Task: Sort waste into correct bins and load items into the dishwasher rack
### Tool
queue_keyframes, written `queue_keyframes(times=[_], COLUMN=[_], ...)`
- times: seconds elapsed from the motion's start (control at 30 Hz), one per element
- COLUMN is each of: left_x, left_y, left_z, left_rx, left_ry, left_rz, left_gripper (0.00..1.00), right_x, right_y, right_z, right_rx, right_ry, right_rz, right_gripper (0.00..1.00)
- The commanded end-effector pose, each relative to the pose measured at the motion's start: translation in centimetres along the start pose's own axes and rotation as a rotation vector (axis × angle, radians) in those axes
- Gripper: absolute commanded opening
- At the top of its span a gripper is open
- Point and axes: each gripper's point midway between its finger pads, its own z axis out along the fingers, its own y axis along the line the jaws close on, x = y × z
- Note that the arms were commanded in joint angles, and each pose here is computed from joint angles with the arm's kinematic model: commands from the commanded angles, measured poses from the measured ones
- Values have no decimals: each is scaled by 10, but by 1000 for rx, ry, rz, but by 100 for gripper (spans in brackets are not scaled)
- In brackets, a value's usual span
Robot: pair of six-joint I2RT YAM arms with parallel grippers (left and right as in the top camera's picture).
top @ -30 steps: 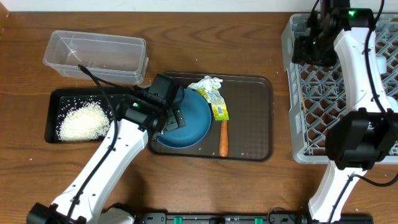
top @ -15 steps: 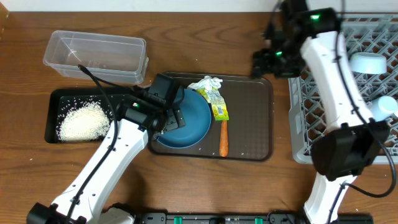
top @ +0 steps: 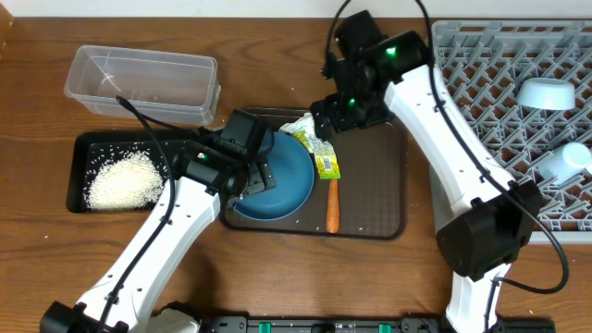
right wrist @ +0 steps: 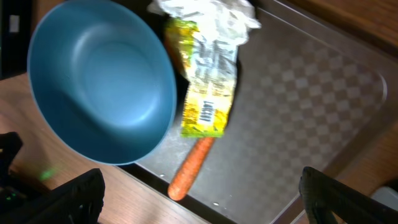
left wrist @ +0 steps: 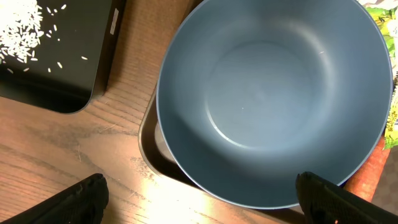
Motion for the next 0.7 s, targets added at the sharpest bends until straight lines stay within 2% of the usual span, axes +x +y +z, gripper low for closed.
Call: queue_keyframes(times=[0.0,0.17,0.33,0.47,0.67], left_x=[-5,-5,-5,-5,-5], left_y=[0,0,0,0,0], left_z=[-3,-3,-3,-3,-3], left_rx=[-1,-2,-2,-1,-1], left_ry=[-14,-13,-13,-14,-13], left_rz=[-8,-8,-8,-8,-8], left_gripper=[99,99,99,99,99], right_x=[0,-8,-16,-16,-2], right_y=[13,10,-43,-84,-120], right_z=[-5,-5,-14,-23,-31], right_rx=[4,25,148,168,185], right_ry=[-25,-58,-100,-106,-71], right_rz=[-33,-22,191,284,378], right_gripper=[99,99,99,99,99])
